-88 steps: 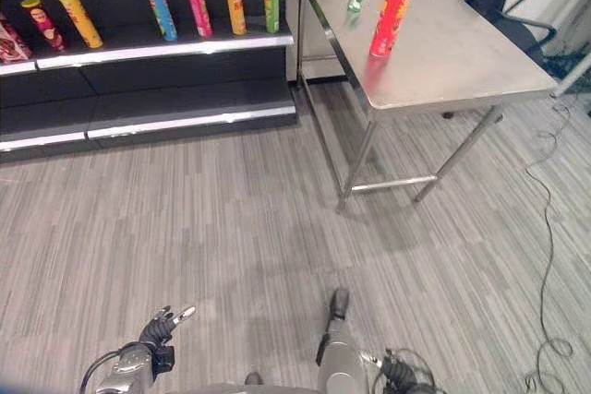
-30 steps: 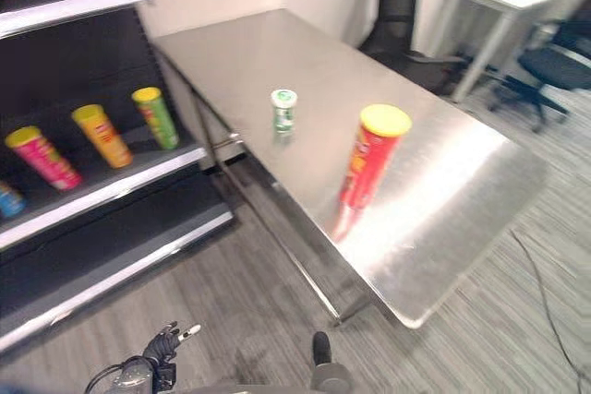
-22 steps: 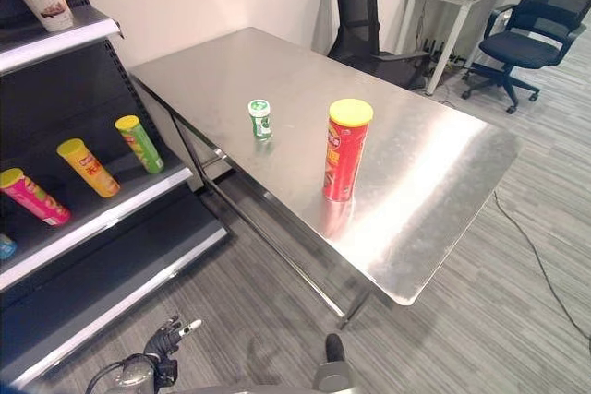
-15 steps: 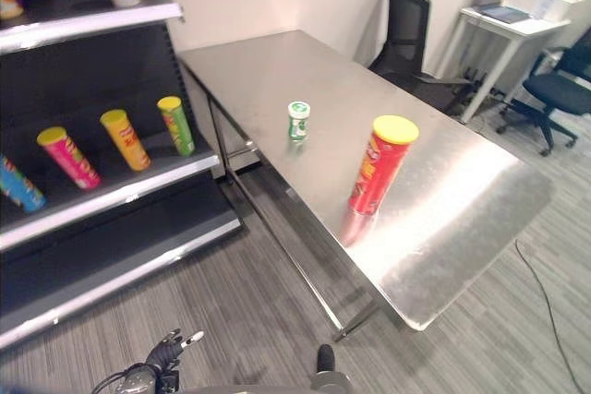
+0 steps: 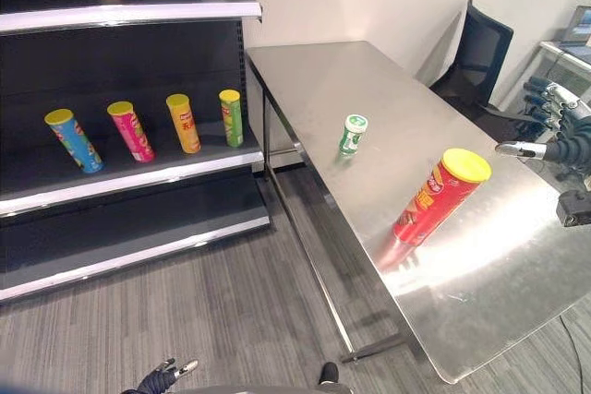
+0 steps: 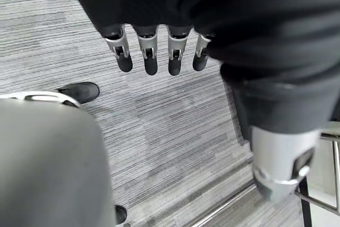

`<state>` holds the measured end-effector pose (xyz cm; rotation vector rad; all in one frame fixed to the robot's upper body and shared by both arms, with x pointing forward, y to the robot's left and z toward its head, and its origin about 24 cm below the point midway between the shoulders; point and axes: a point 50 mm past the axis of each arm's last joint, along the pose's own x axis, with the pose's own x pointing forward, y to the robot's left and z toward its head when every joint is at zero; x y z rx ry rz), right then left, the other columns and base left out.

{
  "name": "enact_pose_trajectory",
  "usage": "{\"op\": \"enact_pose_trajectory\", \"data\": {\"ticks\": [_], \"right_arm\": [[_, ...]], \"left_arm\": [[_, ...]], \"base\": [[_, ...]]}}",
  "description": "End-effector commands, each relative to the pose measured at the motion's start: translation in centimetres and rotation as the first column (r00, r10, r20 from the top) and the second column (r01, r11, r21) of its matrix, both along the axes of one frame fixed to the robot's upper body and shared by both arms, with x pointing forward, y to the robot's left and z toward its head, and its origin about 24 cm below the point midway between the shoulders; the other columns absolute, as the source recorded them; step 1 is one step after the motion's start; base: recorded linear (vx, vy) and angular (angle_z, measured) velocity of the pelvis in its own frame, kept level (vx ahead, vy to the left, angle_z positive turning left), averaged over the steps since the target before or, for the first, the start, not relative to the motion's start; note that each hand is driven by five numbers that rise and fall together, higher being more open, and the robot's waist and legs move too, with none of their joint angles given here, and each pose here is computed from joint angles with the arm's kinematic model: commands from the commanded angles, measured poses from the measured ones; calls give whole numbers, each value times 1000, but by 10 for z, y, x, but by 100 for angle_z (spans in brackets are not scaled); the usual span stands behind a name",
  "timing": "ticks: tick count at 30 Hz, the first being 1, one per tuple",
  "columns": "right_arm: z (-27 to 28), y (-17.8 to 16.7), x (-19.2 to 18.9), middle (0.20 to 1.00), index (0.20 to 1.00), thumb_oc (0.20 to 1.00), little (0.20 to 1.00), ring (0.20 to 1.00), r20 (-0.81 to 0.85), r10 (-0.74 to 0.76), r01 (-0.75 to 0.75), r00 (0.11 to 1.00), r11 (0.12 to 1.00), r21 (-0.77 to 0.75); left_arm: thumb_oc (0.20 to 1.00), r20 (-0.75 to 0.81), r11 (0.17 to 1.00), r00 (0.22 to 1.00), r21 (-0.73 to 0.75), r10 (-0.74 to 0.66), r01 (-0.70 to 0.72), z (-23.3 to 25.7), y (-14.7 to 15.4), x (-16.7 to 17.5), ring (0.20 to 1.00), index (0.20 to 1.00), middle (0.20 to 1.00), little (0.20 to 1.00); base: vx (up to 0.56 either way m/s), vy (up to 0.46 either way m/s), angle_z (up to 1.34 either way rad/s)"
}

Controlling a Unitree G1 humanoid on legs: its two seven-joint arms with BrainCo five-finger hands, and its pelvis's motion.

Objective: Put the goods on the table back onto the shelves and tidy them up.

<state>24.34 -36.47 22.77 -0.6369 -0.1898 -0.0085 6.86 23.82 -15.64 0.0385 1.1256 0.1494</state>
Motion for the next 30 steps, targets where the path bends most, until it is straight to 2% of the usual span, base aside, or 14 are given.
{"op": "enact_pose_trajectory", "data": {"ticks": [1,12,30], "right_arm": [[21,6,6,1000,1000,1000,1000,1000,8,34,-33,999,995,-95],[7,20,2,1000,1000,1000,1000,1000,-85,137,-142,987,988,-54],[-22,21,3,1000,1000,1000,1000,1000,-316,92,-176,944,953,-247]], "left_arm": [[1000,69,999,996,-8,-48,49,4,-5,24,1000,1000,1000,1000],[1000,78,999,996,-5,-45,45,5,-2,24,1000,1000,1000,1000],[1000,95,998,994,-11,-59,61,7,-3,26,1000,1000,1000,1000]], "base": [[10,-14,10],[15,-6,6],[0,0,0]]}}
